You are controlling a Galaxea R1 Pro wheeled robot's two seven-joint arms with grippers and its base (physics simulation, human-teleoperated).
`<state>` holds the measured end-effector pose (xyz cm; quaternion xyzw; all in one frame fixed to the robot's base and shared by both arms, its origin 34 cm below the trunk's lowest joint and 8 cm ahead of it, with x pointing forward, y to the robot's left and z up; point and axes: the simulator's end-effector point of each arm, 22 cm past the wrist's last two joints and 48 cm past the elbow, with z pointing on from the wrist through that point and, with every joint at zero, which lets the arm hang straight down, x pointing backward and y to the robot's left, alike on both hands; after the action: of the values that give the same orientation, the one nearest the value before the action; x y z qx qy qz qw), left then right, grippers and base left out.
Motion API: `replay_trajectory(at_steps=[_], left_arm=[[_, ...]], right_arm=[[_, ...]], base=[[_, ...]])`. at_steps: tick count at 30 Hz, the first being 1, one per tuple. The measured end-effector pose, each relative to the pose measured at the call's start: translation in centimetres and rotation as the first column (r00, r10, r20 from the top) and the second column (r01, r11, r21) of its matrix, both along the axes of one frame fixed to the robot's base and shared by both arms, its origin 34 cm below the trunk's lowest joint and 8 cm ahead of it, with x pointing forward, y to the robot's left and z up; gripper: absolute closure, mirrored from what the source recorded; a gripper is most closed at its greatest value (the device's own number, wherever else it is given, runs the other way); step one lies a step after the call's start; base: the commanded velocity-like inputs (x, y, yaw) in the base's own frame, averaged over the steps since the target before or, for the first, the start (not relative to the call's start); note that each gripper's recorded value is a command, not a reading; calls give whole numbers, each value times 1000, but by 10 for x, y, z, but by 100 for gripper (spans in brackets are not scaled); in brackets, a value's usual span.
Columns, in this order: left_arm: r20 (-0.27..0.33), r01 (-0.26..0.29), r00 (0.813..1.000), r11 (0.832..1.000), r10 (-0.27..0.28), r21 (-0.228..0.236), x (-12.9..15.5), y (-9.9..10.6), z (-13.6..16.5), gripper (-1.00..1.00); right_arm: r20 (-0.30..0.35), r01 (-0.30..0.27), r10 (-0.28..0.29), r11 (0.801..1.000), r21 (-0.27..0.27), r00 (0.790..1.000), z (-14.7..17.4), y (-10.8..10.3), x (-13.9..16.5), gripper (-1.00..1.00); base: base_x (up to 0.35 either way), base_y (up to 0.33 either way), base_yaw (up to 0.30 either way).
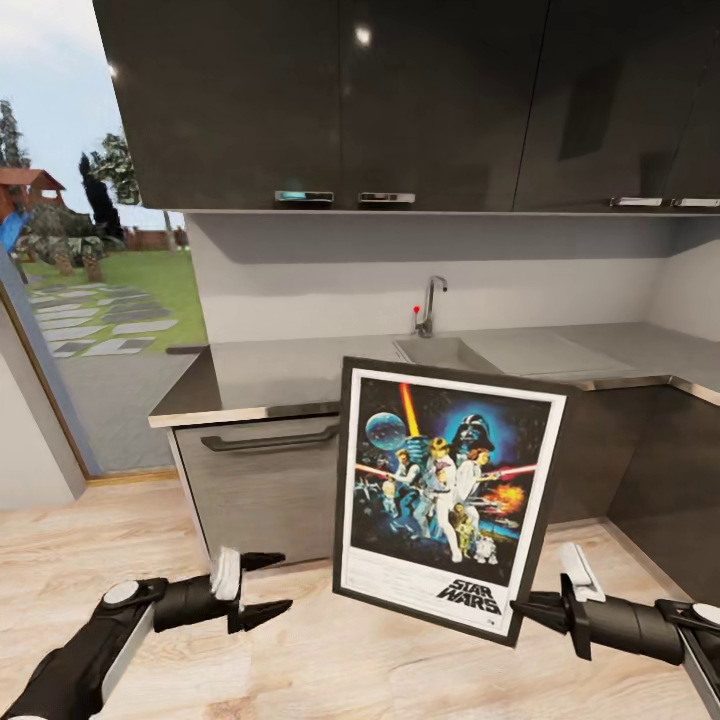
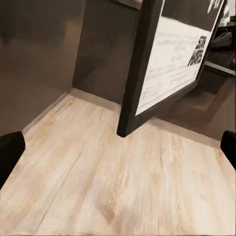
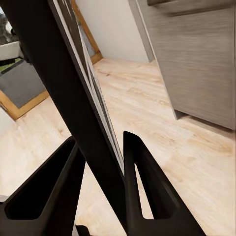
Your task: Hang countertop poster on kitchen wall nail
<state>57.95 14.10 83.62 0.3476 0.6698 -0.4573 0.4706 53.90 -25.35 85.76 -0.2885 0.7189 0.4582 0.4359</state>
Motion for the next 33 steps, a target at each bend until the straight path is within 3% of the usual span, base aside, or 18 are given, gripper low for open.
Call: replay_trajectory(at_steps=[3, 4, 5, 7, 11, 16, 22, 23, 24, 27, 33], left_arm=[[-35, -69, 997, 998, 69, -6, 3, 7, -25, -100], [-75, -129, 989, 991, 126, -42, 2, 13, -43, -100], [-86, -148, 986, 988, 143, -52, 2, 16, -48, -100], [-120, -236, 967, 968, 226, -80, -5, 33, -76, -100], [-171, -299, 944, 950, 281, -89, -11, 44, -95, -100], [-232, -394, 904, 911, 360, -121, -12, 62, -106, -100], [-256, -444, 879, 886, 402, -133, -10, 74, -109, -100], [-253, -461, 872, 877, 419, -137, -7, 81, -108, -100], [-247, -527, 841, 834, 482, -165, 4, 105, -99, -100], [-246, -544, 831, 821, 498, -173, 7, 111, -95, -100], [-253, -547, 828, 819, 500, -170, 7, 112, -87, -100]], right_arm=[[6, 20, -20, 1000, 4, 1000, 2, -6, 3, 100], [9, 33, -33, 999, 7, 999, 4, -9, 4, 100], [10, 35, -35, 999, 7, 999, 4, -10, 5, 100], [12, 42, -42, 999, 7, 999, 4, -12, 6, 100], [13, 45, -45, 999, 6, 999, 4, -12, 6, 100], [13, 44, -45, 999, 7, 999, 4, -12, 6, 100], [13, 43, -43, 999, 8, 999, 4, -10, 6, 100], [14, 43, -43, 999, 8, 999, 4, -10, 6, 100], [13, 56, -56, 998, 0, 998, 2, -10, 9, 100], [14, 106, -105, 994, -33, 994, -3, -14, 19, 100], [8, 108, -107, 994, -28, 994, 4, -9, 21, 100]], base=[[0, 0, 0], [0, 0, 0], [0, 0, 0], [0, 0, 0], [0, 0, 0], [0, 0, 0], [0, 0, 0], [0, 0, 0], [0, 0, 0], [0, 0, 0], [0, 0, 0]])
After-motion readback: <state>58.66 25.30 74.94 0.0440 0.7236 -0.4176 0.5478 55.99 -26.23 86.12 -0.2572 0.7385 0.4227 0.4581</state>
